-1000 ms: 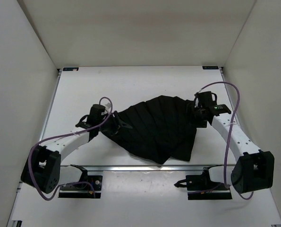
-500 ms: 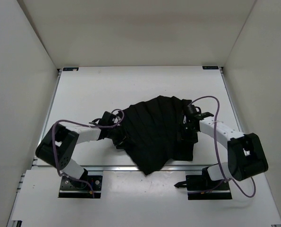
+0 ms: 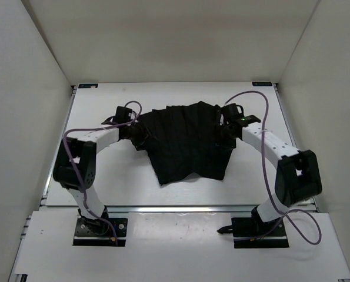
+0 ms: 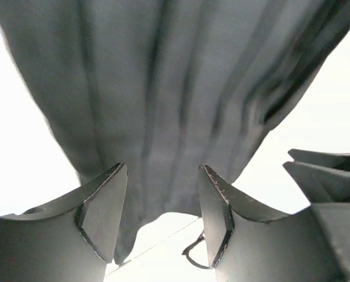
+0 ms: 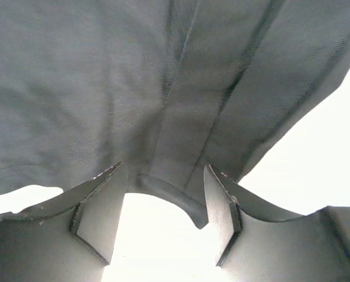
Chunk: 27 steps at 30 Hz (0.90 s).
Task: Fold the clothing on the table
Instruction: Flatten the skirt out
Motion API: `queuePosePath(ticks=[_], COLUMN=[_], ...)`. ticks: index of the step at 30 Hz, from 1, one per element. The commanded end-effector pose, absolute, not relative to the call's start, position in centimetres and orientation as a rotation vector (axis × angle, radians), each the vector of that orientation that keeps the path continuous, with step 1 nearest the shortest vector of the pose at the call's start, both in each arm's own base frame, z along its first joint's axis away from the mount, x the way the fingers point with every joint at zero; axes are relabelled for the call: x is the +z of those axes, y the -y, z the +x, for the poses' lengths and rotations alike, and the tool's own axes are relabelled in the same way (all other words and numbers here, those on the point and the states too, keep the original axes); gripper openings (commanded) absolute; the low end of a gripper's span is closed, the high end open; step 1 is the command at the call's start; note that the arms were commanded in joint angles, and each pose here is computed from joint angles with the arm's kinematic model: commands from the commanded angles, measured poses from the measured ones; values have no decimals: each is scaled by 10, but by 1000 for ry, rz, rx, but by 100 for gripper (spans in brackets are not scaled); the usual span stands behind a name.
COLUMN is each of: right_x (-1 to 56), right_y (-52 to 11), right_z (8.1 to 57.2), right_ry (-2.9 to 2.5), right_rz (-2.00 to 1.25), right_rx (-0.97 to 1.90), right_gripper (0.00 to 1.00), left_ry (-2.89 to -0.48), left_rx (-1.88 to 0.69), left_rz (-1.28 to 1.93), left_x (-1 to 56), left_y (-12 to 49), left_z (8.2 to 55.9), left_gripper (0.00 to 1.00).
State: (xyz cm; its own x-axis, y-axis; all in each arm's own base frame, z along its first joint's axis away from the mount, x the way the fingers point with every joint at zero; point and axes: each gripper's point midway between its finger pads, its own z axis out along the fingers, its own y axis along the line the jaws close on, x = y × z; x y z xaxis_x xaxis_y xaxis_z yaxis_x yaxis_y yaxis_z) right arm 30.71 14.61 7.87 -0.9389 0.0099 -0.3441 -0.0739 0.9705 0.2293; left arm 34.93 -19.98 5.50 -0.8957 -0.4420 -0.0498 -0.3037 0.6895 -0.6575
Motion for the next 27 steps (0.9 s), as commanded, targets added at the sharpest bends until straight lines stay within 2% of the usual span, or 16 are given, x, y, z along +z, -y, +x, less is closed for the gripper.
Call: queuePosePath(ticks=[1,5,9,12,15,20,24,25,26,27], right_x=[118,94,77,60,48,24,14,13,14,14], right_y=[-130,-108,-100,-98,-104,-114,-123,-127,-130,-132], right_z=[306,275,258,246,240,224,217,214,215,215], right_ry=[-2661,-2700,-2700,-2730,-2739,-2800,-2830,-2846,-2847,-2858], right_rz=[13,110,164,199,223,226,236,210,207,200], right_rx=[340,351,387,399,451,487,544,559,574,574], right_gripper=[52,52,52,53,52,51,37,23,12,5], left_ry=[-2624,-2653,-2705,-2744,-2747,-2658,-2697,-2701,-2704,-2720], left_rx=[-1009,-1019,-943,-873,-861,-890,-896,-912,-919,-943], left_rz=[-493,-505,-544,-514,-521,-514,-505,-493,-488,-471], left_x=[102,81,46,30,24,36,28,27,26,25], left_y=[204,202,194,195,198,214,222,227,231,238], left_z=[329,267,227,215,217,228,225,225,224,220], left_gripper=[63,63,64,65,69,70,68,64,51,25])
